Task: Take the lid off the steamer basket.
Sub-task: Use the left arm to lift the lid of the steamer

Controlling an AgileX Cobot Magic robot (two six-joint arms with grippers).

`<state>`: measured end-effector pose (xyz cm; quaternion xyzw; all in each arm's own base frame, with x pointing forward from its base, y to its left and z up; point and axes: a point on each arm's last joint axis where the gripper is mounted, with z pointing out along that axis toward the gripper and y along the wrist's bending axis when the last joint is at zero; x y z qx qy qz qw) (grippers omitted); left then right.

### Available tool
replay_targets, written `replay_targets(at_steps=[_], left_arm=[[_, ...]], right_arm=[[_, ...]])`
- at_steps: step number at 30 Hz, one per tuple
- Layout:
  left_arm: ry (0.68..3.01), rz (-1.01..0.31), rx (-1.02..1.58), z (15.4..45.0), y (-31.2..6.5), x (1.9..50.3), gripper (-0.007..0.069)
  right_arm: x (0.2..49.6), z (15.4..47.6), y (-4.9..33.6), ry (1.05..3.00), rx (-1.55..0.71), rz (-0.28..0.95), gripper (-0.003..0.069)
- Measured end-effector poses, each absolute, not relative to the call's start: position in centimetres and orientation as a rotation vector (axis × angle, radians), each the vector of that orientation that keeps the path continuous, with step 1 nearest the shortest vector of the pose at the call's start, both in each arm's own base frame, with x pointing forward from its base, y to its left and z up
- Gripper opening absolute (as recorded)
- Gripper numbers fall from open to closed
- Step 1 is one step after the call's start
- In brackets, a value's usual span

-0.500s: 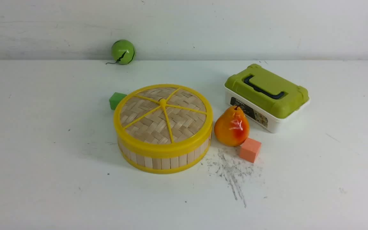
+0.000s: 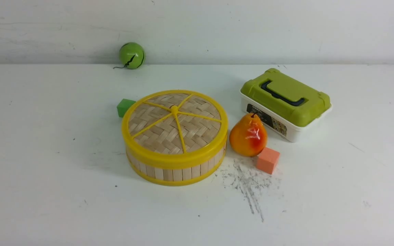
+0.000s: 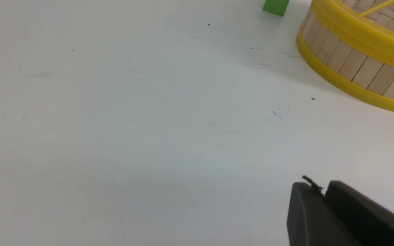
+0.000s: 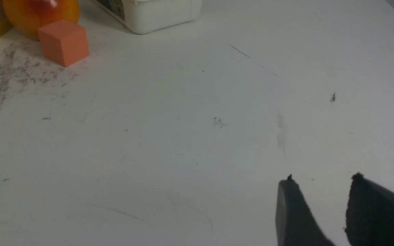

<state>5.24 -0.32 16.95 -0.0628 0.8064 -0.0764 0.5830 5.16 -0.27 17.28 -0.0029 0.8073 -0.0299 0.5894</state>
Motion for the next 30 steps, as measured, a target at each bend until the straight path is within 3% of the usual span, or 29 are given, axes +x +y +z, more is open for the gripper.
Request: replay_targets(at_steps=[30], left_arm=[[1.866, -0.177, -0.144, 17.09, -0.31, 5.29, 0.0093]], right_arm=[[5.16, 17.28, -0.27, 1.88, -0.007, -0.07, 0.024]])
